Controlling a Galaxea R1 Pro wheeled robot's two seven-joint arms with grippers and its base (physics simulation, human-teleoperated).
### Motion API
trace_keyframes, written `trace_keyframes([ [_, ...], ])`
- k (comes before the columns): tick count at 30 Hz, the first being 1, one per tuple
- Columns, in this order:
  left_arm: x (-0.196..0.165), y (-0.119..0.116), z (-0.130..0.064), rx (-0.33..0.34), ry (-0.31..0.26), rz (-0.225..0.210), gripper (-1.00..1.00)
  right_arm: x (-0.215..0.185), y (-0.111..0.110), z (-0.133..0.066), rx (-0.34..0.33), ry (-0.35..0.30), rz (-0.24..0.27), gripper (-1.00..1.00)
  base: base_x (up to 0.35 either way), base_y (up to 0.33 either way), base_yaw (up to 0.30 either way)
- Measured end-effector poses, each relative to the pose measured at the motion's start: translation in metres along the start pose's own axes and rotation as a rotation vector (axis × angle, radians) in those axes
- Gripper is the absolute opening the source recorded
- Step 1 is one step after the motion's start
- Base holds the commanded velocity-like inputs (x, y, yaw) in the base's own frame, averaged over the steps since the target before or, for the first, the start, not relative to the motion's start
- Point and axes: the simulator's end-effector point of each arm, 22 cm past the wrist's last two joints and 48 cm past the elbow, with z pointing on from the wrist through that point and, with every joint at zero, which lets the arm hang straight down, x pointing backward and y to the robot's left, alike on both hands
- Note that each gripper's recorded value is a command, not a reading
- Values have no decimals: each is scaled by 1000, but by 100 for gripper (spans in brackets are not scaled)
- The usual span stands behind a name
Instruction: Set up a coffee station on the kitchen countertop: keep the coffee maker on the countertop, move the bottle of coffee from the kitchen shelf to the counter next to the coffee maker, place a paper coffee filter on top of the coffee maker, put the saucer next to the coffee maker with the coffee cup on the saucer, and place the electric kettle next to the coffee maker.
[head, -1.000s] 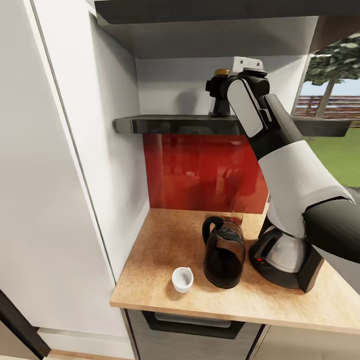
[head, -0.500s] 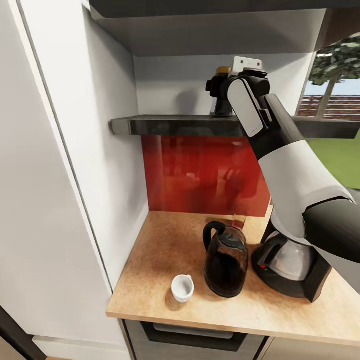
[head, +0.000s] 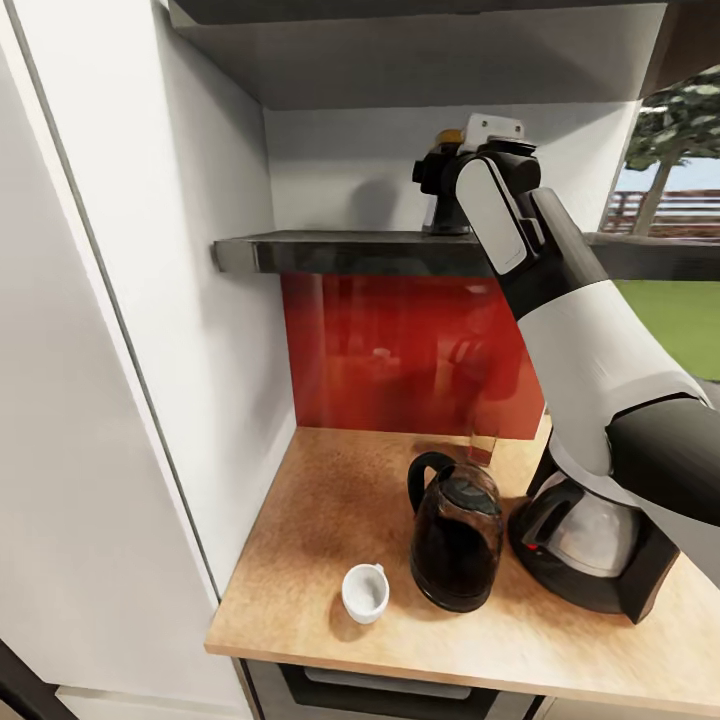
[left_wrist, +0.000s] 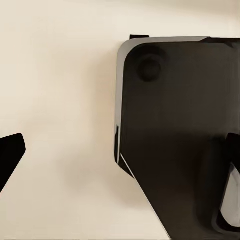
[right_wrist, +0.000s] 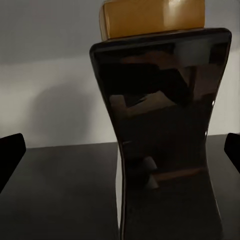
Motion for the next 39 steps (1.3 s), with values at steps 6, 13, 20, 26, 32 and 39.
trace_keyframes([
  [6, 0, 0, 0, 0, -1, 0, 100, -1, 0, -1, 0, -1, 0, 100, 100, -19, 0],
  [13, 0, 0, 0, 0, 0, 0, 100, 0, 0, 0, 0, -1, 1, 100, 98, -52, 0],
  [20, 0, 0, 0, 0, 0, 0, 100, -1, 0, 0, 0, -1, 1, 100, 33, -4, 0],
  [26, 0, 0, 0, 0, 0, 0, 100, 0, 0, 0, 0, -1, 1, 100, 74, 0, 0],
  [32, 0, 0, 0, 0, 0, 0, 100, 0, 0, 0, 0, 0, 0, 100, 8, 0, 0],
  [39, 0, 0, 0, 0, 0, 0, 100, -1, 0, -1, 0, 0, 0, 100, 74, 0, 0],
])
